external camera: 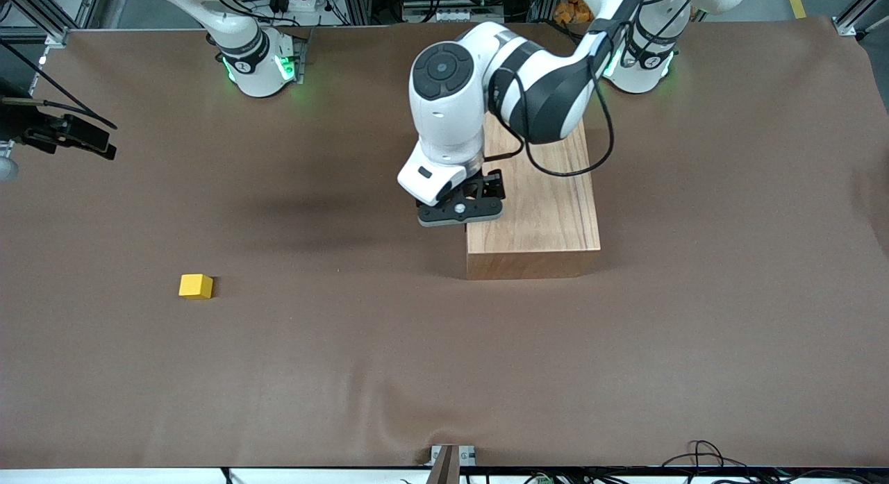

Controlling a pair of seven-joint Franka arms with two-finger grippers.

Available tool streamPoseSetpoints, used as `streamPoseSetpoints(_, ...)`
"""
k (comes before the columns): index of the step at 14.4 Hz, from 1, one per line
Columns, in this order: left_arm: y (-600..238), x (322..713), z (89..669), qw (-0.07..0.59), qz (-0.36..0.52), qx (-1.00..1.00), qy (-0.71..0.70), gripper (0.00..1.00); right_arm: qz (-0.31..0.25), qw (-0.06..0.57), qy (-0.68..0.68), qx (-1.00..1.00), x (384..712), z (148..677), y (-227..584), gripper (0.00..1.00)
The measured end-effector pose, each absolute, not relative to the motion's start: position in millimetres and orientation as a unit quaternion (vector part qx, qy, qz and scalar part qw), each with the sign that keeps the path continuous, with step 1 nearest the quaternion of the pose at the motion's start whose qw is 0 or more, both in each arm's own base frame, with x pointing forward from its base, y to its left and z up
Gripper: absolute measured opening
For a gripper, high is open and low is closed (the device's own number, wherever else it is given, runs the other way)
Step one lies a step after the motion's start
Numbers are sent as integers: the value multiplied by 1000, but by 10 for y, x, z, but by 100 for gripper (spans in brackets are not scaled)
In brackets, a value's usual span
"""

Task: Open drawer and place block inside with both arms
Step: 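Move the left gripper over the box toward the drawer handle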

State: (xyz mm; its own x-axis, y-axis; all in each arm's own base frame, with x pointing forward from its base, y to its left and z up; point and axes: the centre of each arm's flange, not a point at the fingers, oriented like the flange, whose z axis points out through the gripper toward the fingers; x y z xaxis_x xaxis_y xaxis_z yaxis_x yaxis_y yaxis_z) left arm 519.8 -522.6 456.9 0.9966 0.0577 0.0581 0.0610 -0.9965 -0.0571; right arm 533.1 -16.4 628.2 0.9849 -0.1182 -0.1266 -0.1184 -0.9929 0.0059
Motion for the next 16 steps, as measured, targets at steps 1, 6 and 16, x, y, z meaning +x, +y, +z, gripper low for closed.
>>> streamPoseSetpoints(1, -5285, 5164, 4527, 31, -28, -999, -26, 100, 61, 1, 59, -996, 5335, 6300, -163, 100)
streamPoseSetpoints(6, -5580, 4909, 4348, 42, -29, -998, -31, 100, 50, 1, 58, -997, 5346, 6390, -146, 100)
streamPoseSetpoints(16, -5978, 4696, 3694, 65, -34, -997, 2, 100, 37, 2, 57, -998, 5498, 6335, -143, 100)
